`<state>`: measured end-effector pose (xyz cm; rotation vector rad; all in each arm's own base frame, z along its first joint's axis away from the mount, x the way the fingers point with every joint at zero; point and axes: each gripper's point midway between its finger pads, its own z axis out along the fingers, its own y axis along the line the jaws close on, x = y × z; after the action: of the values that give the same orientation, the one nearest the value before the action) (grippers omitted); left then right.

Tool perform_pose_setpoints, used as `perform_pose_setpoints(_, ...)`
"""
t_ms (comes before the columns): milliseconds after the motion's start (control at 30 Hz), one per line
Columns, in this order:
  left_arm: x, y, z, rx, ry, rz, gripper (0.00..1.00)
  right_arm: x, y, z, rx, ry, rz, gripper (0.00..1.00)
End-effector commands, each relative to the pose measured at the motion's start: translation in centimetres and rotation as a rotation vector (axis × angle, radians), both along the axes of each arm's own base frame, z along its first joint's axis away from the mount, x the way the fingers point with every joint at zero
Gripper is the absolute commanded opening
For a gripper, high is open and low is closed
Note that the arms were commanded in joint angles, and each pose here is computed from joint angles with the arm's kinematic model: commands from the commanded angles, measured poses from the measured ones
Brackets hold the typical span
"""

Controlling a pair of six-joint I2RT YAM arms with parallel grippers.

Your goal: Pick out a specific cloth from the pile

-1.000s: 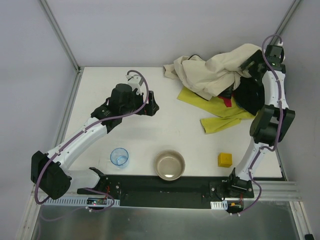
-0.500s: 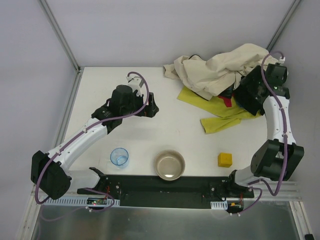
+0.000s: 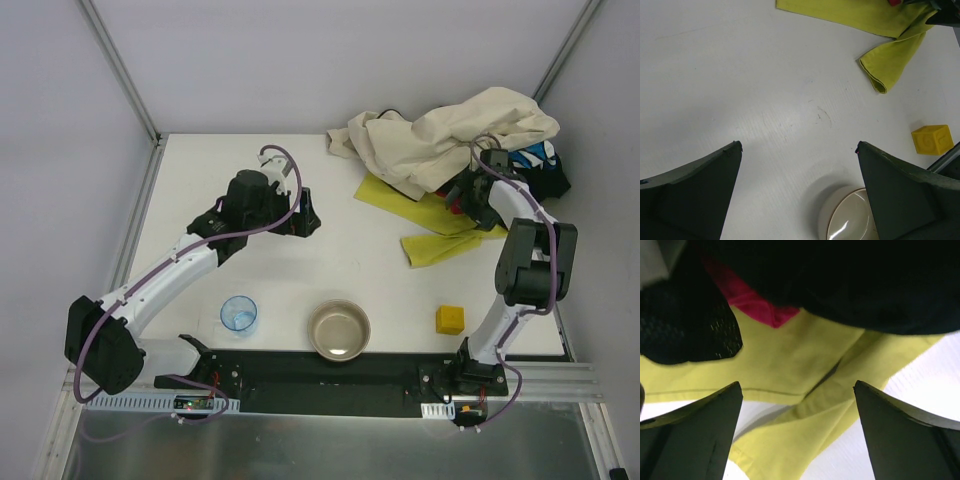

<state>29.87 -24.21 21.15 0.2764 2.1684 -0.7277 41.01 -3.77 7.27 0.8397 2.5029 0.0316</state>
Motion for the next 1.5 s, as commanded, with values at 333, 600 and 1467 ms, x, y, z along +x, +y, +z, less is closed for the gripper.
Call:
perform_pose_setpoints(333,1.4,-2.1,0.5,-0.017,0.001,-0.042,0.99,7.0,-4.5,1.3,-0.276,0.039,0.004,0.96)
perform_pose_setpoints(600,2.0,-2.6,-0.2,-0.008,0.018,-0.048,0.99,9.1,-3.2,-1.6,-0.201,0.076,0.062,0.94)
perform_pose_setpoints(1467,1.2,-2.0,-0.5,-0.018,0.033,-0.028,0.99,7.4,-0.3,2.6,-0.087,-0.038,0.166,0.51)
